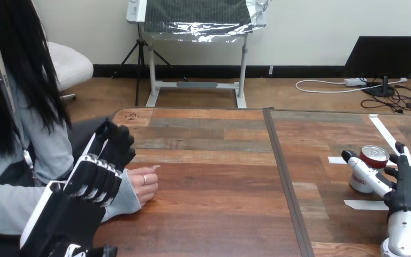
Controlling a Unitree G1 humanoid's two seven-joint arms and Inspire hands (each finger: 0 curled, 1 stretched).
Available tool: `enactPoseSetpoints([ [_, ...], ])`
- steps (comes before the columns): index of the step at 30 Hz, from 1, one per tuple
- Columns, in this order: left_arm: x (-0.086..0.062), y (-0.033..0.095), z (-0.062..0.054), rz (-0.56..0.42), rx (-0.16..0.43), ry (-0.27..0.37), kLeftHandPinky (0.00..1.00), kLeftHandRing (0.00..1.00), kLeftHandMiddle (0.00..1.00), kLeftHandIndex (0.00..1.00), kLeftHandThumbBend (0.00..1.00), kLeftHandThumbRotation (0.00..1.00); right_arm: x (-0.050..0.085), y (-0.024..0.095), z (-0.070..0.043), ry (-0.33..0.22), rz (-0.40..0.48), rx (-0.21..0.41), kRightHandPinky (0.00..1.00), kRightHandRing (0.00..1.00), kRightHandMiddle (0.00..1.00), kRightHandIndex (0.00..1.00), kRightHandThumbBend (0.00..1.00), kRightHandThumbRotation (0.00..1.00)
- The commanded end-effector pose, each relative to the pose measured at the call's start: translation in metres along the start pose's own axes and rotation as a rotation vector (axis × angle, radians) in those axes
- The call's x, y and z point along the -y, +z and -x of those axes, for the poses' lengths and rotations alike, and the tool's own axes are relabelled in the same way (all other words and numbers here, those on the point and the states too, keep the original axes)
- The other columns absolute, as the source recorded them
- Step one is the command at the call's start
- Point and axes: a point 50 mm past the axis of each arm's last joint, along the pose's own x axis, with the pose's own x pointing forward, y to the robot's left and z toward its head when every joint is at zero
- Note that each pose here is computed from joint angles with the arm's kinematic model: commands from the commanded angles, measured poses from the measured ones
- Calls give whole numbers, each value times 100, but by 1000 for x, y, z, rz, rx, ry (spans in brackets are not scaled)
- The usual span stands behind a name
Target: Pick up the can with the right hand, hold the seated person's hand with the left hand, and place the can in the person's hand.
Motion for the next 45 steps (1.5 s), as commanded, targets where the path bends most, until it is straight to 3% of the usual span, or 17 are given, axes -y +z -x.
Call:
enactPoseSetpoints([
  [1, -5, 11, -12, -45, 68, -35, 100, 100, 100, 100, 100, 43, -1, 37, -16, -5, -30, 81, 75, 87, 91, 95, 100, 52],
  [26, -3, 14, -8, -7, 60, -50, 100, 100, 100, 100, 100, 39, -8, 39, -17, 16, 4, 55, 66, 77, 85, 91, 100, 41],
  [31, -3, 14, -6, -3, 63, -50, 100, 100, 100, 100, 100, 38, -9, 40, -17, 8, 8, 54, 51, 63, 77, 89, 100, 35],
  [38, -2, 13, -5, -7, 55, -50, 100, 100, 100, 100, 100, 39, -10, 42, -17, -2, -6, 58, 40, 53, 68, 83, 100, 25],
  [45, -1, 14, -5, -3, 53, -47, 100, 100, 100, 100, 100, 40, -11, 43, -17, -3, -12, 61, 50, 61, 66, 73, 100, 13],
])
